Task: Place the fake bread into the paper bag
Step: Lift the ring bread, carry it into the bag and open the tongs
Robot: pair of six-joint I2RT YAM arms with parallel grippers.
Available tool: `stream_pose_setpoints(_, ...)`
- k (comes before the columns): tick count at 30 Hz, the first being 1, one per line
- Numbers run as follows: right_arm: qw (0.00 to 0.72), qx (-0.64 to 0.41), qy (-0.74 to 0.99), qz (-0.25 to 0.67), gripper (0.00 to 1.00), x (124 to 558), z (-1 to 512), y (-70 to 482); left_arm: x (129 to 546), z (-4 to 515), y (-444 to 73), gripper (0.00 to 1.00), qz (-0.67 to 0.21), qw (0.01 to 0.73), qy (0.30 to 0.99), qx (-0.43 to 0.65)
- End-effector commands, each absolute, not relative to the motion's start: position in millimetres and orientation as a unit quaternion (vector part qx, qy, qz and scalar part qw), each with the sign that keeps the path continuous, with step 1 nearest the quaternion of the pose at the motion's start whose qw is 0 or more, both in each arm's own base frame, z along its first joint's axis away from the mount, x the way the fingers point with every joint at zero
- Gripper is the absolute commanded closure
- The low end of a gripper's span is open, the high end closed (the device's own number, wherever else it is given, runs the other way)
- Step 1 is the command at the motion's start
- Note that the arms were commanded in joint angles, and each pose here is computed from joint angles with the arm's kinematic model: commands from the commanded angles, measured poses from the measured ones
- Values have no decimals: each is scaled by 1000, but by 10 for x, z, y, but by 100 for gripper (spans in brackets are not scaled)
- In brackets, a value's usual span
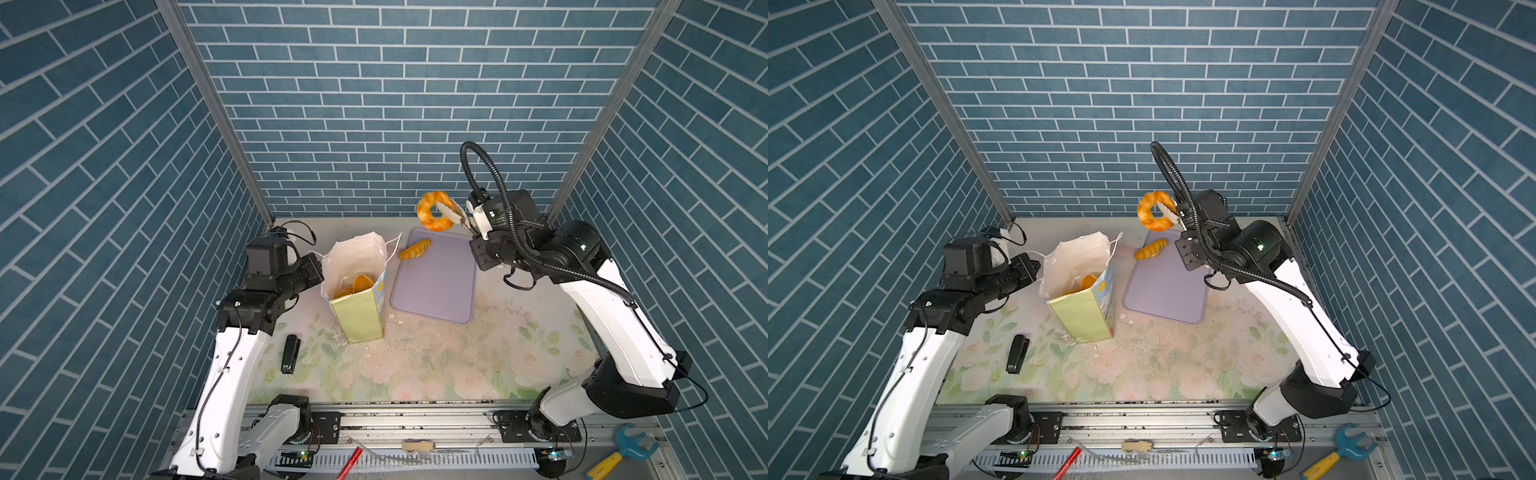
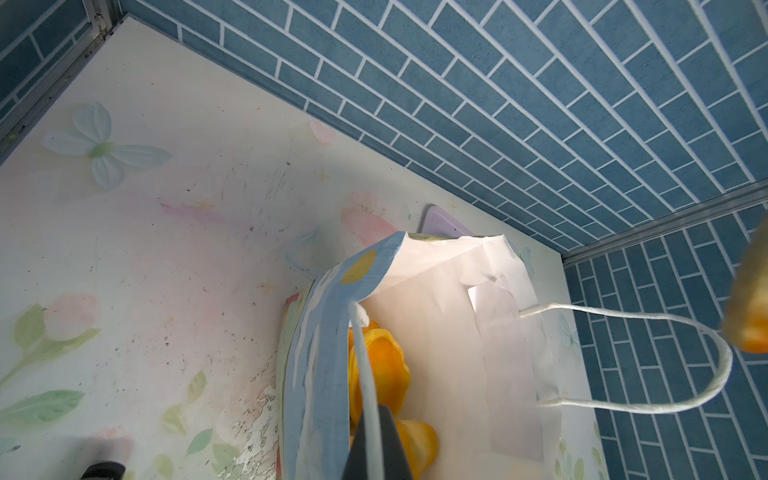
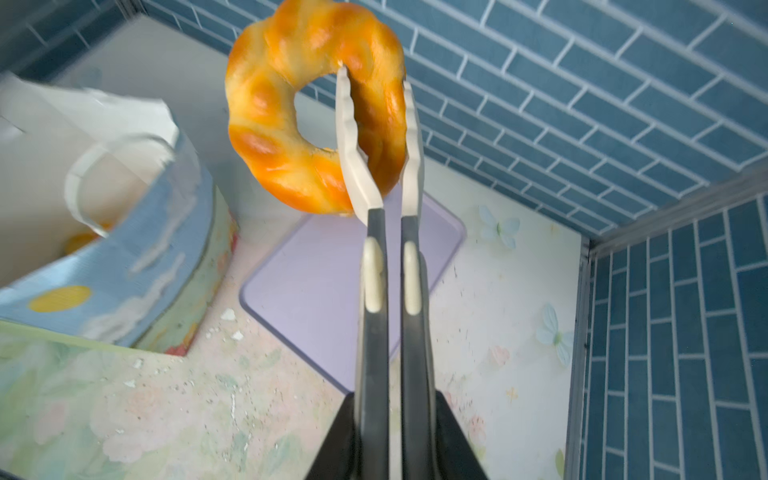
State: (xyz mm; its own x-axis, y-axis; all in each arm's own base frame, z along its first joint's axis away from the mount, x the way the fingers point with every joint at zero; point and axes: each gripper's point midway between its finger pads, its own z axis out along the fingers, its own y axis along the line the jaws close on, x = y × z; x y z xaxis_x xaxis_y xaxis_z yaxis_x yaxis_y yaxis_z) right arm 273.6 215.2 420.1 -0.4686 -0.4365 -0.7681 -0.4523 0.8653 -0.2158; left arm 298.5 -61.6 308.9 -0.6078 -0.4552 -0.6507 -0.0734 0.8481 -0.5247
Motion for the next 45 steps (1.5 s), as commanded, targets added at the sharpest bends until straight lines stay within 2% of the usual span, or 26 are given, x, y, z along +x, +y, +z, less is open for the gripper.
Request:
stream_pose_setpoints(1,491,-288,822,-7,81,2720,4483,2401,2980,3143,-656,100,-239,421,862,-148)
stream_pose_setpoints(6,490,-366,791,22,80,2603,4483,2985,2960,3137,-661,100,-236,421,863,-146)
stream_pose_setpoints(12,420,-432,794,82,79,2388,4026,3584,2972,3117,-652,100,-231,417,867,-147)
stream_pose_setpoints(17,375,-453,805,77,77,2345,3697,3768,2976,3180,-656,100,-228,422,866,-141)
stream_pose_setpoints(22,368,-450,812,53,66,2401,3587,3756,2963,3192,-649,100,-224,422,868,-136)
stream_pose_setpoints(27,387,-447,804,61,55,2413,3707,3766,2975,3180,-658,100,-226,420,868,-138)
stream_pose_setpoints(34,456,-407,788,75,55,2477,4197,3626,2967,3204,-657,100,-227,423,867,-136)
stream_pose_setpoints(39,496,-335,797,80,55,2620,4527,3246,2958,3193,-658,100,-227,422,867,-136)
stream_pose_setpoints(42,504,-278,814,73,55,2757,4585,2925,2961,3204,-656,100,-226,424,867,-135)
stream_pose_setpoints(45,482,-190,850,99,55,2943,4473,2604,2966,3208,-661,100,-227,424,866,-134)
